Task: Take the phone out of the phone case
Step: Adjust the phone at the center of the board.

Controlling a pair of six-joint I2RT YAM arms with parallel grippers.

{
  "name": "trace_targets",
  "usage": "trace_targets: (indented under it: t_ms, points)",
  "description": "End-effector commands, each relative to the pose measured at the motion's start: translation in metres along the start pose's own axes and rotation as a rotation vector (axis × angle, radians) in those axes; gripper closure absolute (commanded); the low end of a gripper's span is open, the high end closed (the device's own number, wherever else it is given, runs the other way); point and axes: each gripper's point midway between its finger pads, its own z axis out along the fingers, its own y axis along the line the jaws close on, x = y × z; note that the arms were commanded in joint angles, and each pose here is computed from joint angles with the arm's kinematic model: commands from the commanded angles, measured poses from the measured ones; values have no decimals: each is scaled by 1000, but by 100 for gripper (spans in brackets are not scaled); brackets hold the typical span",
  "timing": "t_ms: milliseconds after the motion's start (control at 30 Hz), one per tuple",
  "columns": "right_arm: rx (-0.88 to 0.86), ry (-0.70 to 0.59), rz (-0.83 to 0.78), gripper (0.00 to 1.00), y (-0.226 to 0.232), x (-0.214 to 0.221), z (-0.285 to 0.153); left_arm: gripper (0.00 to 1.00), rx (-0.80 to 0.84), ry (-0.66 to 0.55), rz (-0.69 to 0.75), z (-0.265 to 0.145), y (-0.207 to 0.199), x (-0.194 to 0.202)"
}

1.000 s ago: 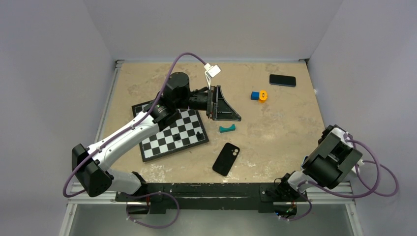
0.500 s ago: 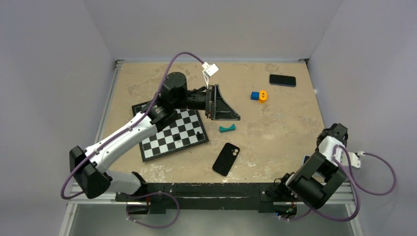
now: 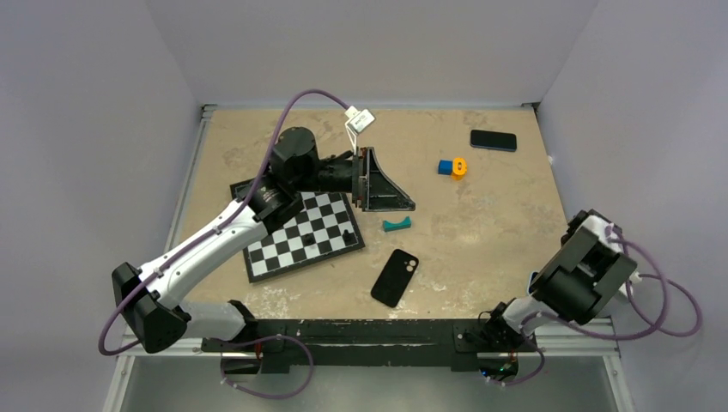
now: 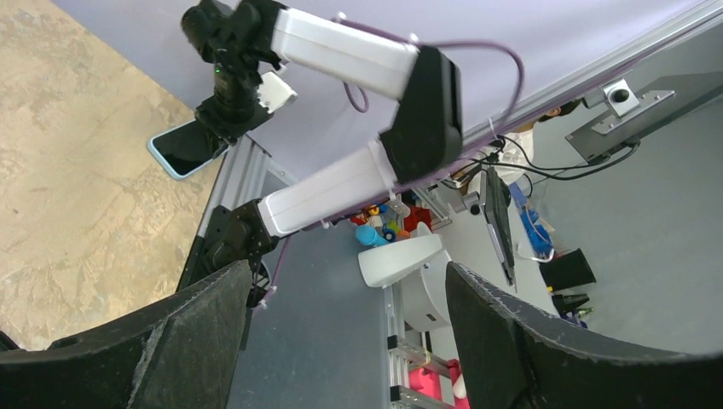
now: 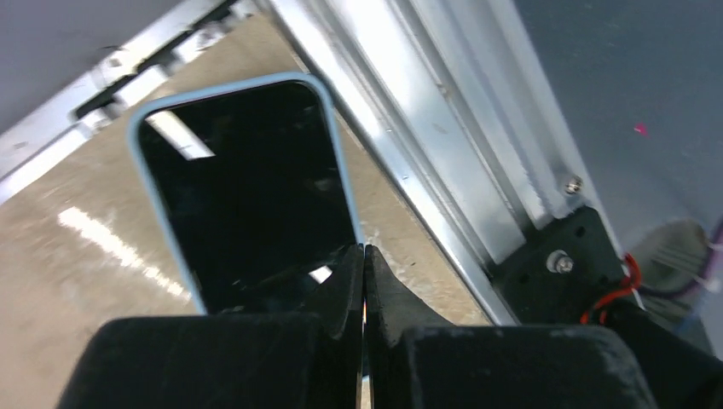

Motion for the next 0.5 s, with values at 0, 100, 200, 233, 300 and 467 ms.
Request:
trace_targets:
  t_ms: [0,100,200,233,300,467]
  points:
    - [307,-55,7,100,-32,-12,4,12,34,-27,52,-8,-17,-5]
    - [343,-40,-4,100,-32,-9,12,12,42,-18,41,-2,-13,-7]
    - [263,-21,5,100,-27,-7,16,12,58,-6,32,3,-13,-10]
    - [238,-18,9,100,-25,-6,16,13,61,-3,27,4,-12,-10]
    - [209,-17,25,100,-23,-7,16,13,71,-3,18,7,-12,-12]
    - [178,4,0,100,-16,-4,20,13,88,-11,9,7,-16,-14]
